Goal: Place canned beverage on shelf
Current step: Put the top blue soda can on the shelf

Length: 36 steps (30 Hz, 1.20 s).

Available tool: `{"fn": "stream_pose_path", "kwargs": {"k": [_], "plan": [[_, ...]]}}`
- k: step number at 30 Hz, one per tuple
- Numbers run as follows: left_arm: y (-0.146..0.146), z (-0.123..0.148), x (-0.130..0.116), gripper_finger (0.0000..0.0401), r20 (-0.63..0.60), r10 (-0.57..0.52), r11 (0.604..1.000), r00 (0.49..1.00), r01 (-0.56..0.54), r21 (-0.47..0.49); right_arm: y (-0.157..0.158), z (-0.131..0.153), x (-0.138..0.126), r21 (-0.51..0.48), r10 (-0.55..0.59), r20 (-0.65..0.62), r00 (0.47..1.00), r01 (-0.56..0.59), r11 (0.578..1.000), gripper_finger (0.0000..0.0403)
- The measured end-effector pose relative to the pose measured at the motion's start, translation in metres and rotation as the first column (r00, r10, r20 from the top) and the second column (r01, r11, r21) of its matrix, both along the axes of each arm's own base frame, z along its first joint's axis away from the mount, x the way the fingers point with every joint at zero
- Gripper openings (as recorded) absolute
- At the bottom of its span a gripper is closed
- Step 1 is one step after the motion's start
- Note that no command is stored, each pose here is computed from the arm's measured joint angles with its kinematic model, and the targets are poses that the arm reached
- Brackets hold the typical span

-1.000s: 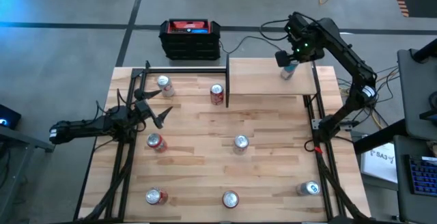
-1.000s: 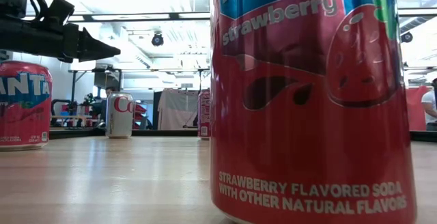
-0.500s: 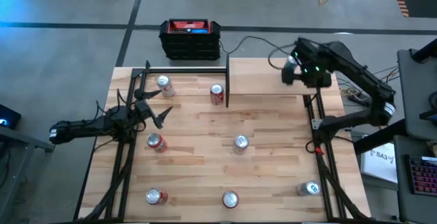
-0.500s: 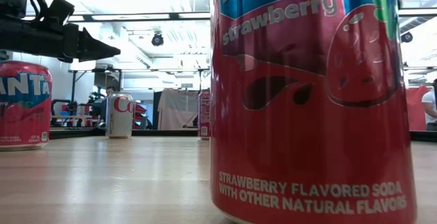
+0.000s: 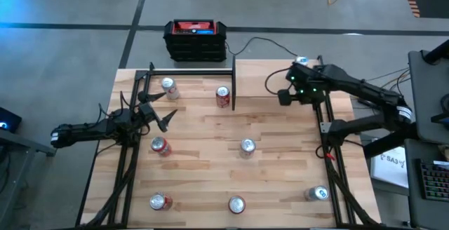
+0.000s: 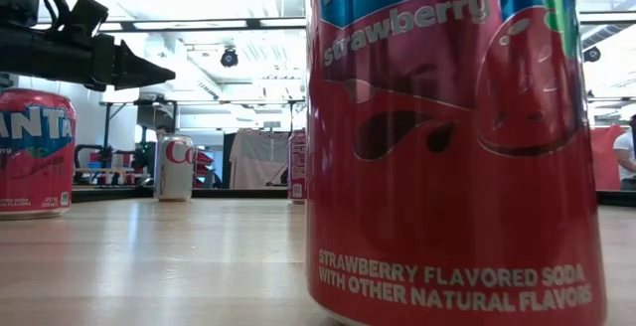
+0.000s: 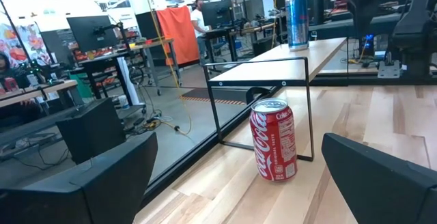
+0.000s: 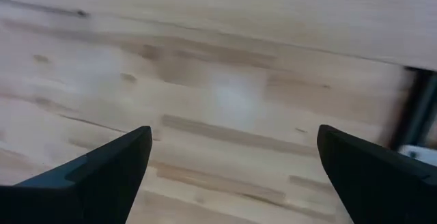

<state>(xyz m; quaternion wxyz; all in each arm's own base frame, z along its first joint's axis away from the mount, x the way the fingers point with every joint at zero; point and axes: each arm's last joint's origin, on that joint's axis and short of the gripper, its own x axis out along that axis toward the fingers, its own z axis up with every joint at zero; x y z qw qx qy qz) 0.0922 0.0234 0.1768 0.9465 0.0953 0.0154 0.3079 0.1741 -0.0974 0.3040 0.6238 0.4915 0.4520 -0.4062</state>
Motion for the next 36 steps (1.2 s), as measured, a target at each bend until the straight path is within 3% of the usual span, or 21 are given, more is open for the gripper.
{"fn": "stream_pose_path", "kwargs": {"k": [3, 7, 14, 22, 28, 36], "plan": [[0.000, 0.000, 0.000, 0.0399, 0.000, 0.000, 1.000, 1.000, 0.000, 0.000, -0.003, -0.005, 0.005, 0.019, -0.016, -0.030, 0.999, 0.017, 1.000, 0.0400], [0.000, 0.000, 0.000, 0.0399, 0.000, 0.000, 1.000, 1.000, 0.000, 0.000, -0.007, 0.000, 0.009, -0.015, -0.153, -0.065, 0.986, 0.152, 0.988, 0.0400], [0.000, 0.000, 0.000, 0.0399, 0.000, 0.000, 1.000, 1.000, 0.000, 0.000, -0.009, 0.009, 0.006, -0.078, -0.362, -0.061, 0.930, 0.357, 0.931, 0.0400], [0.000, 0.000, 0.000, 0.0399, -0.001, 0.000, 1.000, 1.000, 0.000, 0.000, -0.005, 0.009, 0.006, -0.117, -0.352, -0.085, 0.932, 0.341, 0.933, 0.0400], [0.000, 0.000, 0.000, 0.0399, 0.000, 0.000, 1.000, 1.000, 0.000, 0.000, 0.008, 0.014, 0.012, -0.357, -0.322, -0.088, 0.943, 0.272, 0.894, 0.0400], [0.000, 0.000, 0.000, 0.0399, 0.000, 0.000, 1.000, 1.000, 0.000, 0.000, 0.038, 0.028, 0.018, -0.622, -0.299, -0.005, 0.954, 0.231, 0.748, 0.0400]]}}
